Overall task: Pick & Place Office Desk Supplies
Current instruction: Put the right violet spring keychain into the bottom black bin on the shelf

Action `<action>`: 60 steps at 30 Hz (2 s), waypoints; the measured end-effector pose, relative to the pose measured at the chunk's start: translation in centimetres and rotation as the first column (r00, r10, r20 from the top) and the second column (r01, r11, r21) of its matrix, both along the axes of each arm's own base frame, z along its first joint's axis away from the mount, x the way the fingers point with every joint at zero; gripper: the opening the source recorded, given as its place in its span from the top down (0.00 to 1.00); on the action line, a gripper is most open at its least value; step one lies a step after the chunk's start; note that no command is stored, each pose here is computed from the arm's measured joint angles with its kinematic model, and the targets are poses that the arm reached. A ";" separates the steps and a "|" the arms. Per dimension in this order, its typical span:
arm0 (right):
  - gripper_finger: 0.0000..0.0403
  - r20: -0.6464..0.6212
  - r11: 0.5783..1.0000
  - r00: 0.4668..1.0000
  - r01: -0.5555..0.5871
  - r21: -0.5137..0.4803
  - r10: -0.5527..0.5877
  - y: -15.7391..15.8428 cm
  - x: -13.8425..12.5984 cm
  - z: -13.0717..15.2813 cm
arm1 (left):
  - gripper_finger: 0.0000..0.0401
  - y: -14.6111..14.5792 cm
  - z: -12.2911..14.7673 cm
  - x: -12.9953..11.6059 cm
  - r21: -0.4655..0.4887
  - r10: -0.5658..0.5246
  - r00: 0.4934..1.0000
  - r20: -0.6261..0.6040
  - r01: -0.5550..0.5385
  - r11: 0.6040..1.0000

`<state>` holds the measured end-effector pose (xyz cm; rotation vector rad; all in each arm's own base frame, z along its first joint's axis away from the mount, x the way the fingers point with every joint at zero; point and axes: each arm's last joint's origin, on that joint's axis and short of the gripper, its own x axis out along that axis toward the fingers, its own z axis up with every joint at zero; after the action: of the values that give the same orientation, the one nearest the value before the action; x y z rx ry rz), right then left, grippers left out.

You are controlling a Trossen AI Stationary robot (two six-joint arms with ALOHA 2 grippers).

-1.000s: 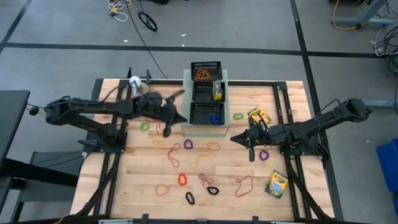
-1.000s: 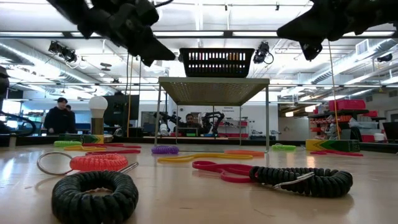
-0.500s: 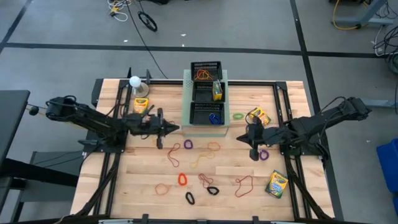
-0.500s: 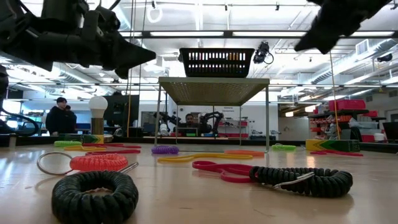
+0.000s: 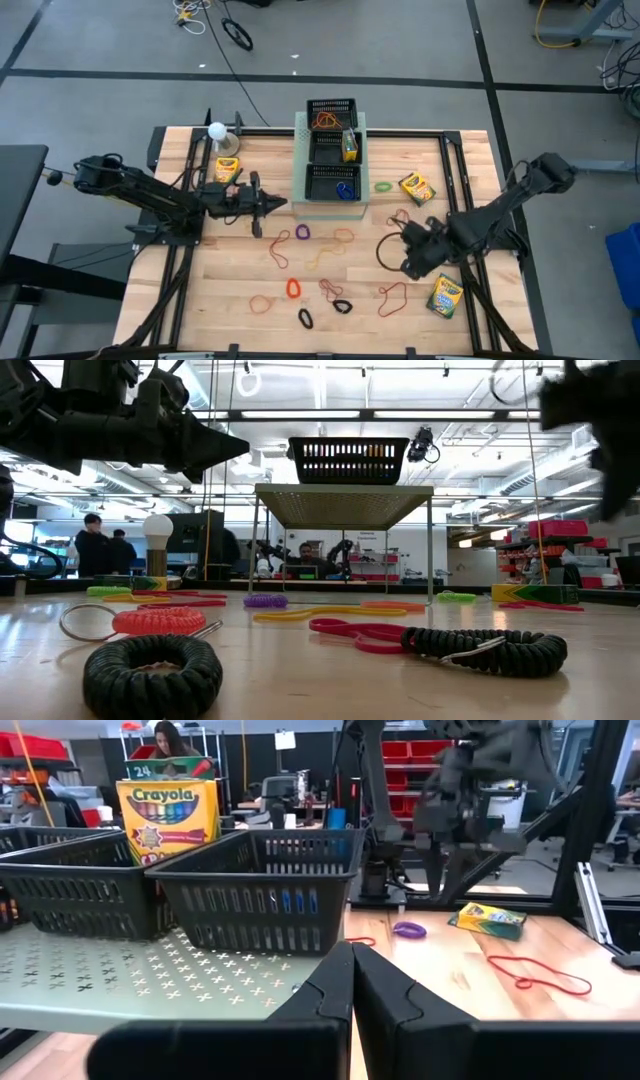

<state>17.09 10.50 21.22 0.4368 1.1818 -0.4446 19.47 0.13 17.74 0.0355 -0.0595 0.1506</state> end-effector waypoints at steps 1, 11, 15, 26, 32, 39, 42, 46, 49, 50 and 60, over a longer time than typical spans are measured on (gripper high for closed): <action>0.78 -0.026 1.000 0.999 0.029 0.007 -0.029 0.2 -0.2 -0.5 | 0.98 0.0 0.0 0.0 0.000 0.000 1.000 0.000 0.000 1.000; 0.61 -0.213 0.980 0.958 0.197 -0.007 -0.194 -1.2 -2.7 -5.7 | 0.98 0.0 0.0 0.0 0.001 0.009 1.000 0.001 -0.009 1.000; 0.63 -0.184 0.978 0.963 0.206 0.035 -0.196 -1.6 -2.8 -7.2 | 0.98 0.0 0.0 0.0 0.001 0.008 1.000 0.001 -0.008 1.000; 0.87 -0.155 0.988 0.977 0.153 0.036 -0.146 -1.7 -2.3 -7.1 | 0.98 0.1 0.0 0.0 -0.001 0.016 1.000 0.002 -0.016 1.000; 0.98 0.062 1.000 0.998 0.015 0.015 -0.016 0.0 1.0 -2.3 | 0.98 0.0 0.0 0.0 0.002 0.016 1.000 0.001 -0.016 1.000; 0.97 0.308 0.985 0.936 -0.166 -0.049 0.173 1.1 4.4 5.8 | 0.98 0.1 0.0 0.0 0.008 0.017 1.000 -0.004 -0.017 1.000; 0.97 0.383 0.976 0.898 -0.193 -0.101 0.217 0.7 5.4 8.8 | 0.98 0.1 0.0 0.0 0.008 0.017 1.000 -0.005 -0.017 1.000; 0.97 0.442 0.963 0.859 -0.193 -0.190 0.260 0.0 6.2 11.0 | 0.98 0.1 0.0 0.0 0.008 0.017 1.000 -0.005 -0.017 1.000; 0.97 0.477 0.949 0.826 -0.207 -0.239 0.301 -0.5 6.8 12.2 | 0.98 0.1 0.0 0.0 0.011 0.017 1.000 -0.006 -0.017 1.000; 0.97 0.479 0.944 0.821 -0.208 -0.254 0.310 -0.8 7.0 12.5 | 0.98 0.1 0.0 0.0 0.011 0.017 1.000 -0.006 -0.017 1.000; 0.97 0.444 0.879 0.783 -0.267 -0.395 0.437 -4.6 8.7 15.7 | 0.98 0.1 0.0 0.0 0.011 0.017 1.000 -0.006 -0.017 1.000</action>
<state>25.77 5.88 36.93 0.0352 0.6183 -0.1522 19.48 0.18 17.70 0.0472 -0.0539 0.1670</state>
